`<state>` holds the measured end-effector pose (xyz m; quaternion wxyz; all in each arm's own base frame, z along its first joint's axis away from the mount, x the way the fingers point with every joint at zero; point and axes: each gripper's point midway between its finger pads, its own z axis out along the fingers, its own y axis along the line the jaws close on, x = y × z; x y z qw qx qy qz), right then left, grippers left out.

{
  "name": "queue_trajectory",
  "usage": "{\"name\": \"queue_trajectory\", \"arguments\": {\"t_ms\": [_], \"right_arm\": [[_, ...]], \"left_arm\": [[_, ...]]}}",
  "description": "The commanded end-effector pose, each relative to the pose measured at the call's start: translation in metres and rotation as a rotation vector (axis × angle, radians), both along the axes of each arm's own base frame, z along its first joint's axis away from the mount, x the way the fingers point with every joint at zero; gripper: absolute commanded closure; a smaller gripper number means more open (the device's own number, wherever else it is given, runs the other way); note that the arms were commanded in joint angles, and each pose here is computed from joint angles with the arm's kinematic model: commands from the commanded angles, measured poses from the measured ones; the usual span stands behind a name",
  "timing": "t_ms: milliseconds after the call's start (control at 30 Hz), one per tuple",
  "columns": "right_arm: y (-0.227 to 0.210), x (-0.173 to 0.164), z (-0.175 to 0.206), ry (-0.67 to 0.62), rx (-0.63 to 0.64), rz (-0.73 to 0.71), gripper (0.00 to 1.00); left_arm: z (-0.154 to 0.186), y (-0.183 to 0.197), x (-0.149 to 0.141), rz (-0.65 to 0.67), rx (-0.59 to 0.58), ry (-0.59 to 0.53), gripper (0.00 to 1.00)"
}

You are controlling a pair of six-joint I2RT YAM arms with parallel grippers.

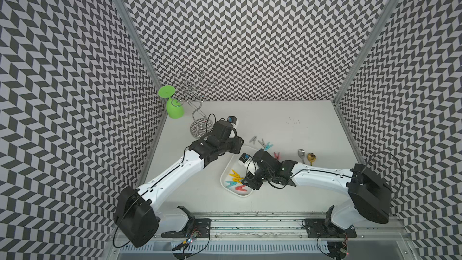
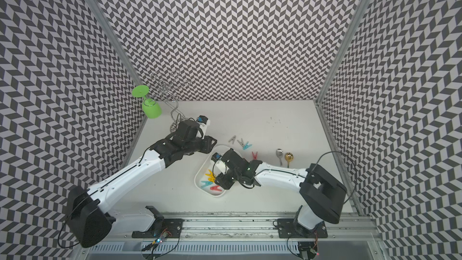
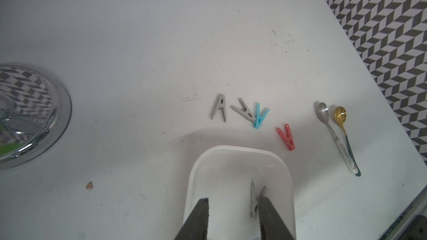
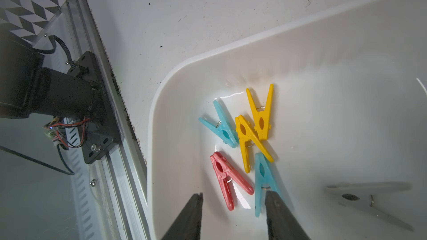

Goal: Take the clothespins out of the storage box
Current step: Pick up the clothespin from the storage box.

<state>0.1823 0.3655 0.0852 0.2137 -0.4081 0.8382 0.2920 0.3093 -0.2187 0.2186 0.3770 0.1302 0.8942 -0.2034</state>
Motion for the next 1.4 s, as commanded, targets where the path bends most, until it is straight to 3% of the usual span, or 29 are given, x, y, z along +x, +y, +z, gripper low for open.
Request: {"name": "queue_trajectory", "arguments": {"t_ms": [0, 333, 700, 1367], "right_arm": [[0.031, 0.012, 0.019, -0.045, 0.107, 0.006, 0.53], [0.061, 0.040, -0.015, -0.023, 0.052, -0.055, 0.64], [0.064, 0.060, -0.043, -0.021, -0.055, -0.129, 0.71], [0.056, 0.076, -0.037, -0.065, -0.097, -0.224, 0.73]], "left_arm": [[-0.001, 0.023, -0.005, 0.038, 0.034, -0.017, 0.60], [0.005, 0.048, -0.011, 0.082, -0.022, -0.088, 0.59], [0.004, 0.037, -0.017, 0.024, -0.075, -0.079, 0.59], [-0.001, 0.034, -0.020, 0.005, -0.078, -0.064, 0.58]]}}
